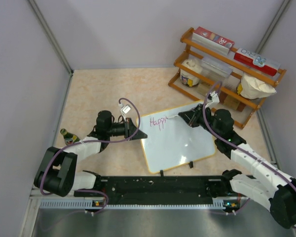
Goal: Write a sentence on the whiteboard
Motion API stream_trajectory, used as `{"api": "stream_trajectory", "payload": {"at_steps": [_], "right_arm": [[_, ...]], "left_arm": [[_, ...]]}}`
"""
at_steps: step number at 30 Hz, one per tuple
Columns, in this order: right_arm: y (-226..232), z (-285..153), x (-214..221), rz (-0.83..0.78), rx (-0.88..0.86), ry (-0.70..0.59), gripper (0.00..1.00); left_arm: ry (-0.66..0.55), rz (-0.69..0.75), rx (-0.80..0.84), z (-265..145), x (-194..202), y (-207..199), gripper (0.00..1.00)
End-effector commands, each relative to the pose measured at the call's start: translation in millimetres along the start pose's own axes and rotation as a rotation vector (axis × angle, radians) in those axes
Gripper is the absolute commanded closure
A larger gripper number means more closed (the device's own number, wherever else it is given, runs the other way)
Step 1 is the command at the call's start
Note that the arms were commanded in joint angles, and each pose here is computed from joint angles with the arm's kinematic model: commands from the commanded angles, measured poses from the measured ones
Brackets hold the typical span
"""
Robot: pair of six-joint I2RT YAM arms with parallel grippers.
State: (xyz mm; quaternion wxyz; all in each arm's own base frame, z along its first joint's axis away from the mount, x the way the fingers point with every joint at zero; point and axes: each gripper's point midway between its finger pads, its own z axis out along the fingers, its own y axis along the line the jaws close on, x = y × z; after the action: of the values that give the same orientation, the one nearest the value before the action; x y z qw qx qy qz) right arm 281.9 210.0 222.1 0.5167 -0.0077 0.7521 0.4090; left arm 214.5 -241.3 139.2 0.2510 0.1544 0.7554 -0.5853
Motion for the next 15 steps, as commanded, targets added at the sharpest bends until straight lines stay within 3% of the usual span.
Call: {"api": "stream_trajectory", "payload": {"at_steps": [1,15], "right_arm": [[-12.6,-5.2,9.4,-0.036,0.032,0.025,1.00],[-13.2,-7.3,12.9,-0.033,0.027,0.028,1.00]], "left_arm": [[0.017,0.024,-0.027,0.6,12.6,10.2,1.00],[0.017,0.025,-0.025,0.3,12.0,8.9,1.00]]}}
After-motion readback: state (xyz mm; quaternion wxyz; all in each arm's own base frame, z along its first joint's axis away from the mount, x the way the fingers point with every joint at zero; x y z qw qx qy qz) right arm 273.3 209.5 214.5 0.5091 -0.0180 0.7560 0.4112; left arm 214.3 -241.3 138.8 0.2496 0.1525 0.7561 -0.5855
